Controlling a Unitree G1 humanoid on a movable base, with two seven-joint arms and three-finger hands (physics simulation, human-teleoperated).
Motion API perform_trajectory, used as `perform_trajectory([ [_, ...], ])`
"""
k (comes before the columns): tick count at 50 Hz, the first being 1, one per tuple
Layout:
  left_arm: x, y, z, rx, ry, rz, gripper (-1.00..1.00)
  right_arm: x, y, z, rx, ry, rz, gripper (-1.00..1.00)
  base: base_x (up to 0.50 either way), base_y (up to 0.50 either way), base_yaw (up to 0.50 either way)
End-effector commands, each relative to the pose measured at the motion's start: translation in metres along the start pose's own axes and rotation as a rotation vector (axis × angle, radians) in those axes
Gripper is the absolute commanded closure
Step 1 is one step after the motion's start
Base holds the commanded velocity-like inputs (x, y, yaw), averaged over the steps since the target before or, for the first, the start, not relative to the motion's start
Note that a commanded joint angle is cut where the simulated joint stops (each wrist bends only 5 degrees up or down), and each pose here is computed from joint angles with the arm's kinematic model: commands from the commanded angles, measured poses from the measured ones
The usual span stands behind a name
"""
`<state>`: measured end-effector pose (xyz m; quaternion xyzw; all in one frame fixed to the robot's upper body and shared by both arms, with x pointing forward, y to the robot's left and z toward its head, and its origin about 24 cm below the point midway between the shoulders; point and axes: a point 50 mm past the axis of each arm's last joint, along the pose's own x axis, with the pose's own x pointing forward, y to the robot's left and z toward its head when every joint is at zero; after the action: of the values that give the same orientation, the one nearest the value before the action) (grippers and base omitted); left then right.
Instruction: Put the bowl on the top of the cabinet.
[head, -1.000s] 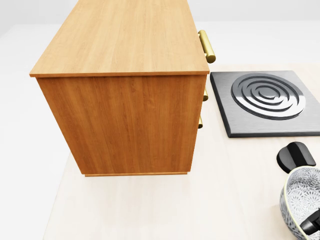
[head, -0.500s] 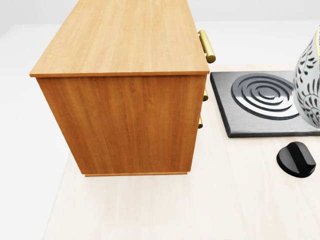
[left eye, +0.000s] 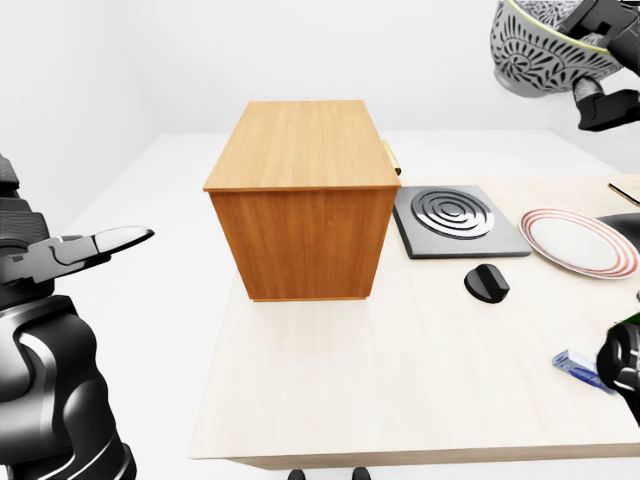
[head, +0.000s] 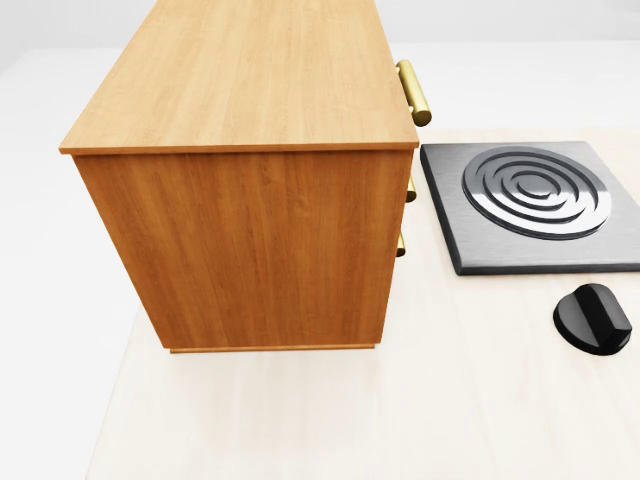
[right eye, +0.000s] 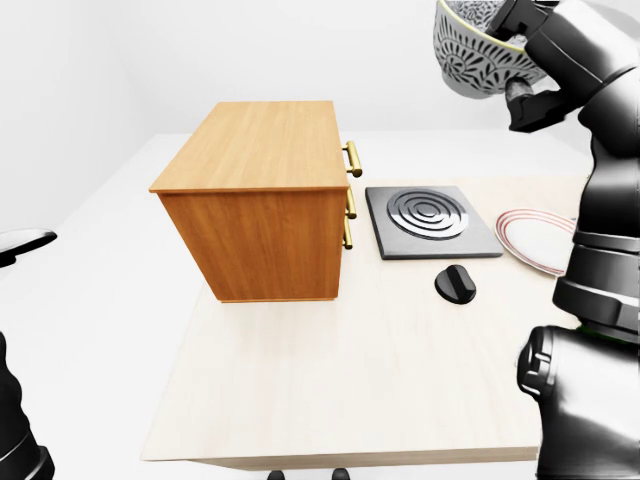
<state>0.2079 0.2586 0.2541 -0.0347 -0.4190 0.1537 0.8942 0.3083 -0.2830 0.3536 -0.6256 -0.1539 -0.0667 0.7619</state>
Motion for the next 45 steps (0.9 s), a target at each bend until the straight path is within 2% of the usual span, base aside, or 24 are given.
perform_trajectory([
  [1, 0.001, 0.001, -0.001, -0.009, 0.006, 0.009, -1.0, 0.067, -0.012, -0.027, -0.087, 0.36, 0.113, 1.0, 0.0, 0.0, 0.0],
  [5, 0.0, 0.001, -0.003, -0.008, 0.011, 0.009, -1.0, 0.071, -0.016, -0.02, -0.144, 0.37, 0.094, 1.0, 0.0, 0.0, 0.0],
  [7, 0.0, 0.001, -0.004, -0.008, 0.014, 0.01, -1.0, 0.075, -0.017, -0.015, -0.27, 0.381, 0.083, 1.0, 0.0, 0.0, 0.0],
  [15, 0.0, 0.001, -0.004, -0.008, 0.015, 0.01, -1.0, 0.075, -0.017, -0.015, -0.271, 0.385, 0.081, 1.0, 0.0, 0.0, 0.0],
  [16, 0.0, 0.001, -0.003, -0.009, 0.013, 0.01, -1.0, 0.089, -0.01, 0.011, -0.453, 0.337, 0.093, 1.0, 0.0, 0.0, 0.0],
  [17, 0.0, 0.001, -0.003, -0.009, 0.012, 0.01, -1.0, 0.089, -0.01, 0.012, -0.466, 0.337, 0.091, 1.0, 0.0, 0.0, 0.0],
  [22, 0.0, 0.001, -0.003, -0.009, 0.012, 0.01, -1.0, 0.089, -0.01, 0.012, -0.466, 0.34, 0.09, 1.0, 0.0, 0.0, 0.0],
  [23, 0.0, 0.001, -0.003, -0.009, 0.013, 0.01, -1.0, 0.102, 0.004, 0.04, -0.473, 0.259, 0.1, 1.0, 0.0, 0.0, 0.0],
  [28, 0.0, 0.001, -0.003, -0.009, 0.013, 0.01, -1.0, 0.102, 0.005, 0.041, -0.472, 0.258, 0.099, 1.0, 0.0, 0.0, 0.0],
  [29, 0.0, 0.001, -0.002, -0.011, 0.012, 0.009, -1.0, 0.112, 0.032, 0.071, -0.496, 0.169, 0.142, 1.0, 0.0, 0.0, 0.0],
  [30, 0.0, 0.001, -0.002, -0.012, 0.01, 0.008, -1.0, 0.114, 0.039, 0.082, -0.477, 0.137, 0.146, 1.0, 0.0, 0.0, 0.0],
  [32, 0.0, 0.001, -0.002, -0.012, 0.009, 0.008, -1.0, 0.115, 0.039, 0.082, -0.475, 0.137, 0.146, 1.0, 0.0, 0.0, 0.0],
  [34, -0.001, 0.001, -0.001, -0.012, 0.008, 0.006, -1.0, 0.118, 0.055, 0.102, -0.475, 0.078, 0.164, 1.0, 0.0, 0.0, 0.0],
  [38, 0.001, 0.001, 0.005, -0.016, -0.018, 0.004, -1.0, 0.119, 0.061, 0.109, -0.49, 0.057, 0.165, 1.0, 0.0, 0.0, 0.0],
  [39, -0.001, 0.002, -0.001, -0.011, 0.008, 0.003, -1.0, 0.12, 0.069, 0.12, -0.488, 0.026, 0.171, 1.0, 0.0, 0.0, 0.0],
  [44, -0.001, 0.002, -0.002, -0.01, 0.012, 0.003, -1.0, 0.12, 0.069, 0.12, -0.488, 0.025, 0.172, 1.0, 0.0, 0.0, 0.0],
  [45, -0.002, 0.002, -0.001, -0.011, 0.009, 0.001, -1.0, 0.121, 0.076, 0.133, -0.498, -0.009, 0.179, 1.0, 0.0, 0.0, 0.0],
])
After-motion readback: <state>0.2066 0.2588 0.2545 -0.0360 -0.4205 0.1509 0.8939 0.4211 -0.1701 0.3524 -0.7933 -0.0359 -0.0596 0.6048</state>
